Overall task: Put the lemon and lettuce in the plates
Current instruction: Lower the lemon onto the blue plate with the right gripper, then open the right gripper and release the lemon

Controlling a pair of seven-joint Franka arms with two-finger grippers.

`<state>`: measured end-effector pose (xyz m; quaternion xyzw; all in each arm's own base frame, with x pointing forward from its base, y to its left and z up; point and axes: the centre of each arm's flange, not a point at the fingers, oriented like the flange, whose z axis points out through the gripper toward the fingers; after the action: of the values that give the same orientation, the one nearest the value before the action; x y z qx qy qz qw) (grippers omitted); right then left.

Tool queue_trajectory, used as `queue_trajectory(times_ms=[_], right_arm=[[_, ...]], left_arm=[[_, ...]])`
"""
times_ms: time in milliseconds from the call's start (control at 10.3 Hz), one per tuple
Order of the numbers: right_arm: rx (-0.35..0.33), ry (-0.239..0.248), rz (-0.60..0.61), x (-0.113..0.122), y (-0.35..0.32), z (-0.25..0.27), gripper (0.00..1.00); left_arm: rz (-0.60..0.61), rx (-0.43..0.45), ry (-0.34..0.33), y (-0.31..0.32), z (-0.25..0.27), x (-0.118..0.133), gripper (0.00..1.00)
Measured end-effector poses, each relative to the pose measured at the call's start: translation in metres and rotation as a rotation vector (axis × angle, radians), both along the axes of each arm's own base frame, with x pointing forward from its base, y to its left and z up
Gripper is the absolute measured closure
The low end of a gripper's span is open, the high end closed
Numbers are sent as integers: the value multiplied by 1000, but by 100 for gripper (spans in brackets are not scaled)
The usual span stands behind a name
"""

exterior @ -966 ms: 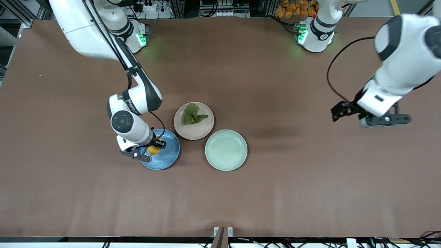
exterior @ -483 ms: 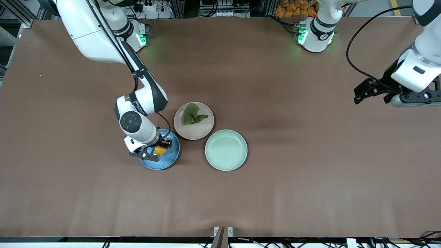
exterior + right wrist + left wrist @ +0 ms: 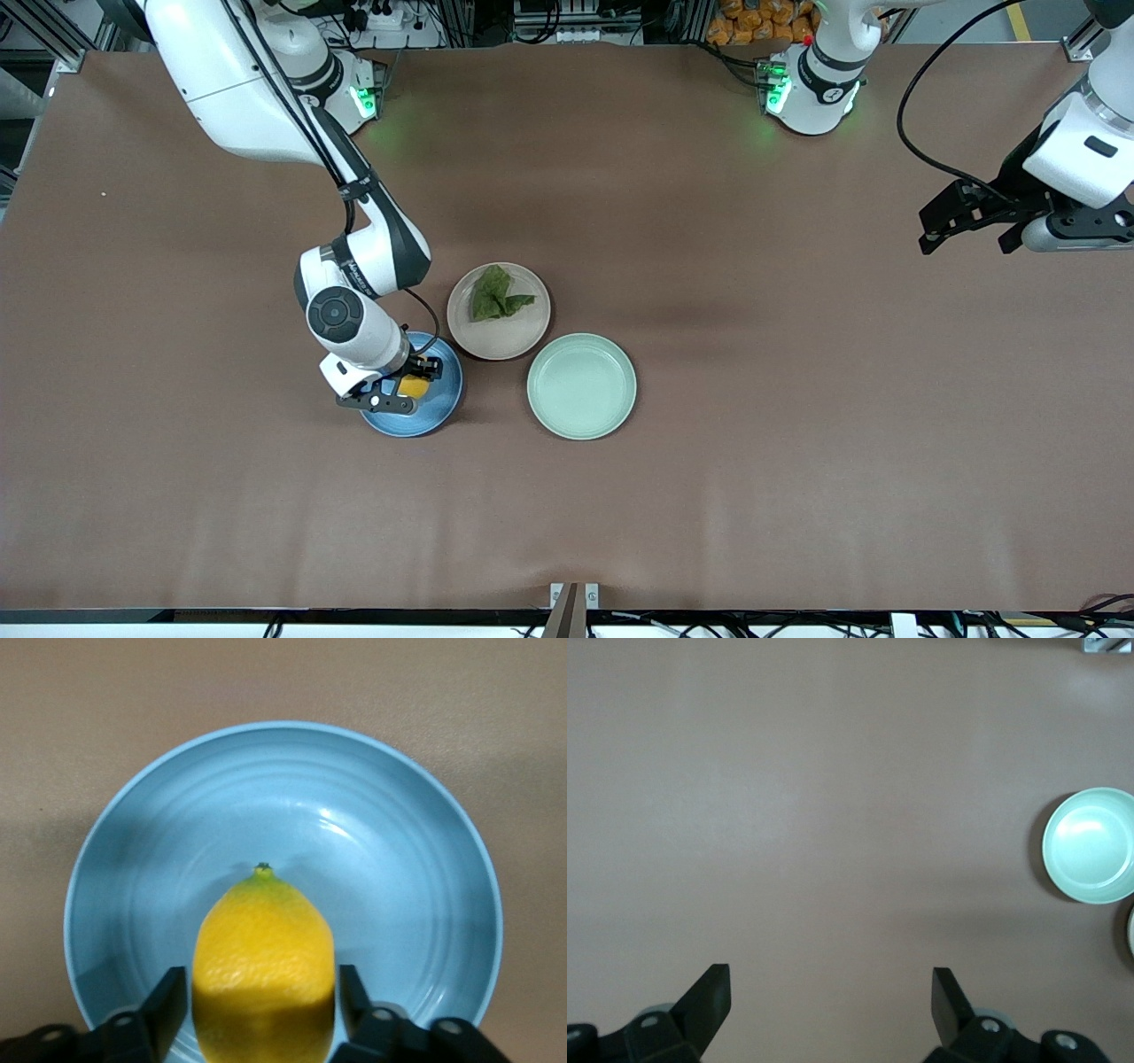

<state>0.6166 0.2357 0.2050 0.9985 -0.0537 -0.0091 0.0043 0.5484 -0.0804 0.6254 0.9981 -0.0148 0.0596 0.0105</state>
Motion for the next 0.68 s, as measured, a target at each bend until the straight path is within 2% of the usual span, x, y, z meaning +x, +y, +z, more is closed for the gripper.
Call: queue_trajectory(times_ms=[97,387,676], right_arm=[[-1,-2,-2,1,-2,1,1],[-8,4,-19,10,-11,12,0],[-40,91,-67,29,-34,66,0]], left_arm=[[-9,1,0,1,0,0,0],[16,-1,7,3,0,-1,0],[18,-2,12,2,0,-1,0]])
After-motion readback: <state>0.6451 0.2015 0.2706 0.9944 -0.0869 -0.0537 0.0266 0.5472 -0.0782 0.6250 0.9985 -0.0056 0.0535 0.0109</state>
